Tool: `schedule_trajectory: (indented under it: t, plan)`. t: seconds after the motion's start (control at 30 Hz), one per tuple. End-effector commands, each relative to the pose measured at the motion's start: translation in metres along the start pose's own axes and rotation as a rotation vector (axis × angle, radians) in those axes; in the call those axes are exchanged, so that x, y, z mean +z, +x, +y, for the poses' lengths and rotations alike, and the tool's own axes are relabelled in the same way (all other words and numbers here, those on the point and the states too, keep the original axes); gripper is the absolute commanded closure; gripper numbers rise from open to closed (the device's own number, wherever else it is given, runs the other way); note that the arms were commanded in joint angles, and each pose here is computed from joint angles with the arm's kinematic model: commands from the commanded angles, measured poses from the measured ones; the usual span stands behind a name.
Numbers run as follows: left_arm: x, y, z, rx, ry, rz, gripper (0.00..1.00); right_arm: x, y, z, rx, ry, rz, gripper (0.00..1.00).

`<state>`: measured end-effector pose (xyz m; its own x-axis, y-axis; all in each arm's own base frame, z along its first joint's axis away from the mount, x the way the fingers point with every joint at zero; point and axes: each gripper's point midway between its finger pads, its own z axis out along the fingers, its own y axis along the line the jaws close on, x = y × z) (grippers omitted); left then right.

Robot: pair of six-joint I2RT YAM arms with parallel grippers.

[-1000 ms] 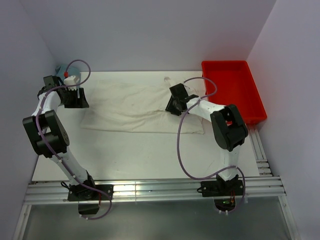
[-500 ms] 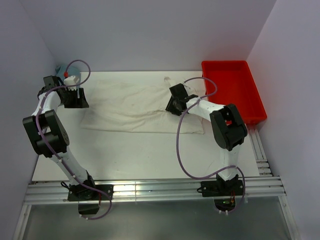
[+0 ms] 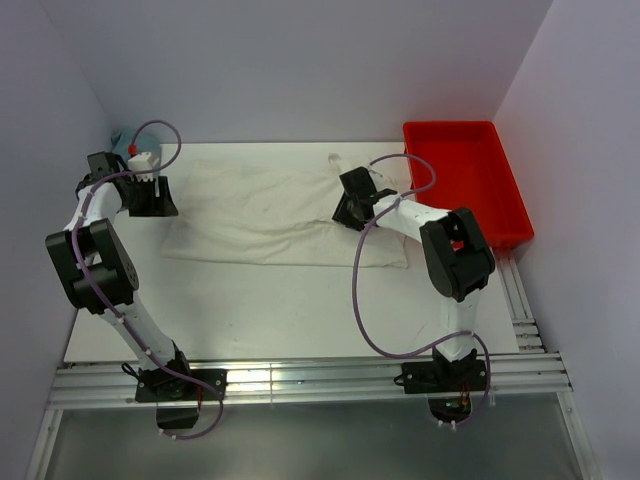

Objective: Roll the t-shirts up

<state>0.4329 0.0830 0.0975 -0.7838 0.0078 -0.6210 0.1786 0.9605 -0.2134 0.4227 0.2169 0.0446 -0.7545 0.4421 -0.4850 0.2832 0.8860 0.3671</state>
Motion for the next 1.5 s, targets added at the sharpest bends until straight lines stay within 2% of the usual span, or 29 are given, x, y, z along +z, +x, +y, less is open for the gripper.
schedule_trajectory:
  t: [0.0, 0.3, 0.47, 0.5, 0.63, 1.03, 1.47]
  plan:
    - [-0.001, -0.012, -0.001, 0.012, 0.007, -0.032, 0.3, 0.0, -0.007, -0.007, 0.012, 0.02, -0.026, 0.54]
    - [-0.001, -0.012, -0.002, 0.013, 0.006, -0.031, 0.3, 0.009, -0.007, -0.003, 0.019, 0.007, -0.014, 0.57]
    - [-0.001, -0.012, 0.0, 0.01, 0.0, -0.03, 0.3, 0.011, -0.01, 0.002, 0.023, -0.004, -0.015, 0.78]
    - [-0.001, -0.012, -0.001, 0.011, 0.002, -0.03, 0.3, 0.011, -0.011, 0.002, 0.022, -0.004, -0.015, 0.85]
    - [0.0, -0.012, 0.0, 0.009, 0.001, -0.028, 0.3, 0.008, -0.025, 0.014, 0.01, -0.019, -0.03, 0.93]
    - [0.005, -0.009, 0.003, 0.001, -0.008, -0.019, 0.29, 0.011, -0.078, 0.056, -0.035, -0.065, -0.087, 0.94]
    - [0.021, -0.003, 0.011, -0.011, -0.032, 0.013, 0.3, 0.048, -0.087, 0.078, -0.066, -0.147, -0.086, 0.89]
